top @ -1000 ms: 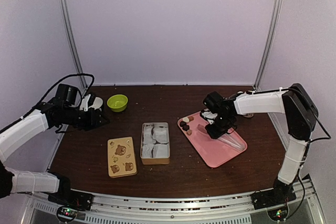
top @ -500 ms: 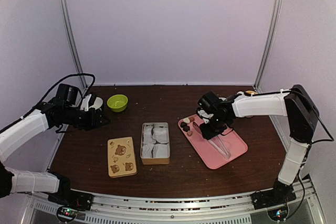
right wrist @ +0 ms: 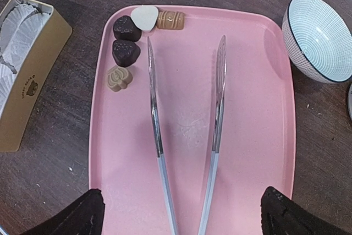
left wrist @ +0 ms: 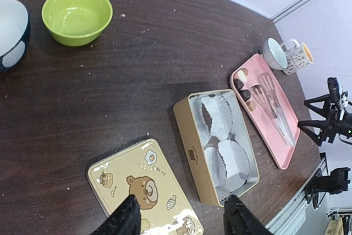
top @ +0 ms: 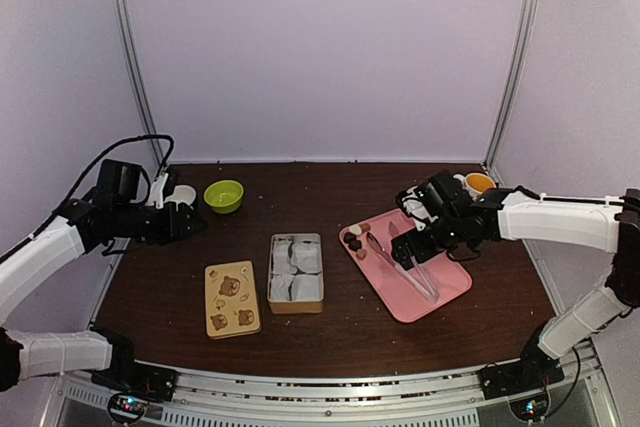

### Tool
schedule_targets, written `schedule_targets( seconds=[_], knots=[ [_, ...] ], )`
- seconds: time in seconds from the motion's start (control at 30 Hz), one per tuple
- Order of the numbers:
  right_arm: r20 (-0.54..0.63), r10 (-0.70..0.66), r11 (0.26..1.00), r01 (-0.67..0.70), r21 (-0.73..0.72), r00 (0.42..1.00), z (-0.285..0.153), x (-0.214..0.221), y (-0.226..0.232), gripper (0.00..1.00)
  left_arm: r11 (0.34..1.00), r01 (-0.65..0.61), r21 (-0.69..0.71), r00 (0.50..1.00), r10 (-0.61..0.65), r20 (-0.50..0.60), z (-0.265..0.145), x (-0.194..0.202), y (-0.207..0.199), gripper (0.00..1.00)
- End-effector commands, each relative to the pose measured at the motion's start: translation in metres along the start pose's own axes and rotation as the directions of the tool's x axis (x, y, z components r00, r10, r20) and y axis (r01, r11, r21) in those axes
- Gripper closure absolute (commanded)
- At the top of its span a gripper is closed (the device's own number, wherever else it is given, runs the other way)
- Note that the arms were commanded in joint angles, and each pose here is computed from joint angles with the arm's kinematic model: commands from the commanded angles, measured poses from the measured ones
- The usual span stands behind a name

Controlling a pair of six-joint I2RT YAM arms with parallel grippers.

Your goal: Pack the chocolate

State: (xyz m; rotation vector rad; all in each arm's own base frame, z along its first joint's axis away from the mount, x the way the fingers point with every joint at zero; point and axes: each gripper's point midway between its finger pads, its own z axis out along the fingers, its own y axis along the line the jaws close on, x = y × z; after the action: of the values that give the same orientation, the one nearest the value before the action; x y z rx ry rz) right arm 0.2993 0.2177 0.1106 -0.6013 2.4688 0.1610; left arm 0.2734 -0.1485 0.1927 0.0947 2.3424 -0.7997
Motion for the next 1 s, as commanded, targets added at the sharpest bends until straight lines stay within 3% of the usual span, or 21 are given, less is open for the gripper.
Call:
schedule_targets(
  seconds=[0.0, 0.23, 0.27, 0.37, 0.57, 0.97],
  knots=[
    [0.075, -0.001, 1.000, 0.002, -0.007, 0.997, 0.005, 0.003, 0.000, 0.00, 0.995, -0.057, 0.079, 0.992, 0.047, 0.117, -0.009, -0.018, -0.022, 0.45],
    [0.032, 0.026, 1.000, -0.026, -0.005, 0.999, 0.033, 0.027, 0.001, 0.00, 0.988, -0.093, 0.122, 0.983, 0.072, 0.168, -0.019, -0.023, -0.038, 0.29],
    [0.028, 0.032, 0.999, -0.032, 0.011, 0.999, 0.037, 0.029, -0.002, 0.00, 0.987, -0.100, 0.128, 0.982, 0.077, 0.173, -0.021, -0.023, -0.040, 0.20],
    [0.012, 0.038, 0.999, -0.038, 0.032, 0.999, 0.045, 0.034, -0.004, 0.01, 0.984, -0.110, 0.138, 0.979, 0.083, 0.187, -0.026, -0.022, -0.043, 0.08],
    [-0.023, 0.064, 0.996, -0.062, 0.063, 0.998, 0.061, 0.034, -0.006, 0.12, 0.982, -0.112, 0.150, 0.973, 0.078, 0.218, -0.033, -0.022, -0.046, 0.02],
    [-0.028, 0.093, 0.993, -0.090, 0.071, 0.995, 0.076, 0.038, -0.005, 0.35, 0.985, -0.095, 0.141, 0.964, 0.056, 0.262, -0.038, -0.026, -0.044, 0.02]
  ],
)
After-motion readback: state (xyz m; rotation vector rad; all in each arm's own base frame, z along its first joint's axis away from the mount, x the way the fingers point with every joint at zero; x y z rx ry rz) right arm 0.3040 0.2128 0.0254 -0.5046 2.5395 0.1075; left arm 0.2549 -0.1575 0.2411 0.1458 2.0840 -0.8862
